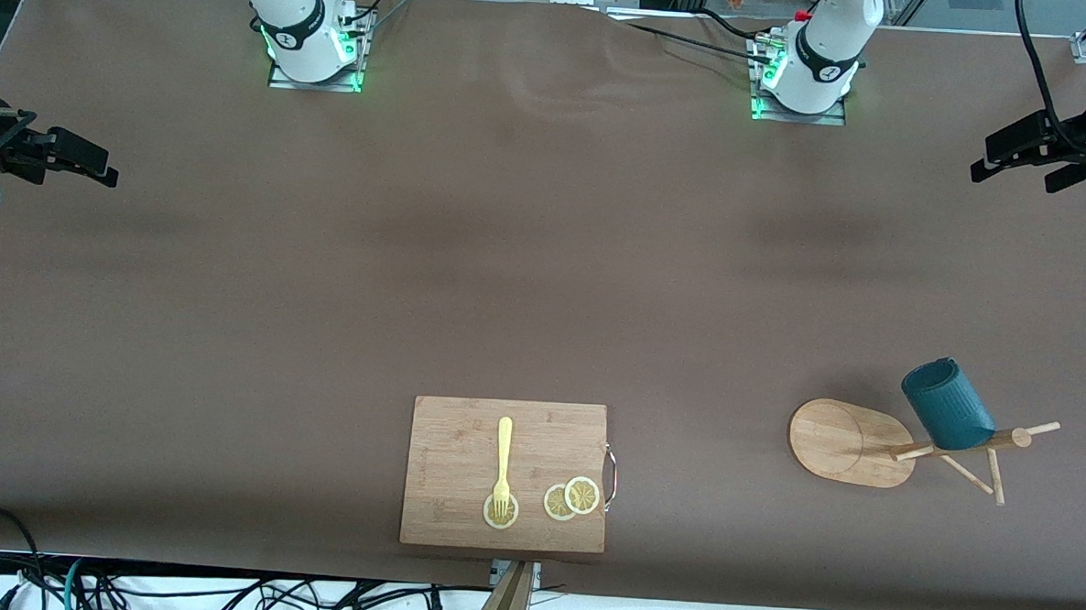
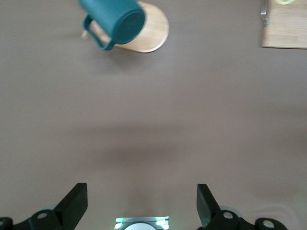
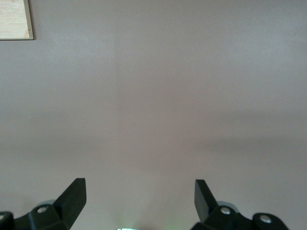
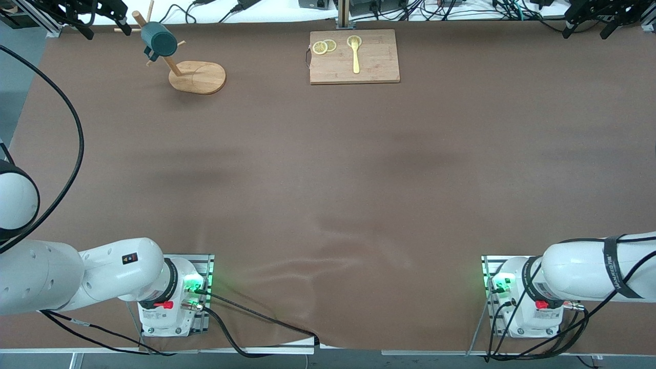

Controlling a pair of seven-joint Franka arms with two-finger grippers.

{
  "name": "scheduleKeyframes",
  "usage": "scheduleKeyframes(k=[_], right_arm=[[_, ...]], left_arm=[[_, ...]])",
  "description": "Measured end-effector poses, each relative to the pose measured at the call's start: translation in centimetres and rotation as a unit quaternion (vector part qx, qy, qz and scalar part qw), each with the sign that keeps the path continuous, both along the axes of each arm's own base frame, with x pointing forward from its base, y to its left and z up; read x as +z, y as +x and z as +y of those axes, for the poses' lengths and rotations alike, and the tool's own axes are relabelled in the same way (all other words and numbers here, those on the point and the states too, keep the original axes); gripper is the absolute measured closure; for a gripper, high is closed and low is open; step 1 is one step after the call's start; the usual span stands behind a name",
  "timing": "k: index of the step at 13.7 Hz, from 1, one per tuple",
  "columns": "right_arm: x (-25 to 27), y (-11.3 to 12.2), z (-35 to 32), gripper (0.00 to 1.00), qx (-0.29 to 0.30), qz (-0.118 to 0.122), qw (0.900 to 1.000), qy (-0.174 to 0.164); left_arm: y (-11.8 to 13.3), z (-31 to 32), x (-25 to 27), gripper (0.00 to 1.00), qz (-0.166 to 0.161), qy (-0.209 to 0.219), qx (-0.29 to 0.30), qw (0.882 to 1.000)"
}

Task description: Pass cup and hang on rack

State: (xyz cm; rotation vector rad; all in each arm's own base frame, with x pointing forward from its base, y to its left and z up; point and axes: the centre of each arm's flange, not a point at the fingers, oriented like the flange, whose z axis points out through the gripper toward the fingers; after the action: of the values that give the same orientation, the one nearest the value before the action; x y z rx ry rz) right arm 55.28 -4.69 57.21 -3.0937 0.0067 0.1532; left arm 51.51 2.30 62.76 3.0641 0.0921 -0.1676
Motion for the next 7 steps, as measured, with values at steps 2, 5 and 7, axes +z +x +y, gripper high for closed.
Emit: scheduleKeyframes(k=[2, 5, 7], right_arm=[[0.0, 0.0, 0.0, 0.00, 0.000, 0.000, 1.000, 0.000], [0.0, 0.0, 0.0, 0.00, 0.000, 0.000, 1.000, 0.000], [0.0, 0.0, -0.1, 0.00, -0.001, 0.000, 1.000, 0.000]], left_arm=[[-0.5, -0.1, -0.2, 0.00, 0.000, 0.028, 0.030, 0.999], [-1.6, -0.2, -0.5, 0.00, -0.034, 0.035, 0.043, 0.998], [-2.2, 0.2, -0.8, 0.00, -0.049, 0.035, 0.048, 0.997]])
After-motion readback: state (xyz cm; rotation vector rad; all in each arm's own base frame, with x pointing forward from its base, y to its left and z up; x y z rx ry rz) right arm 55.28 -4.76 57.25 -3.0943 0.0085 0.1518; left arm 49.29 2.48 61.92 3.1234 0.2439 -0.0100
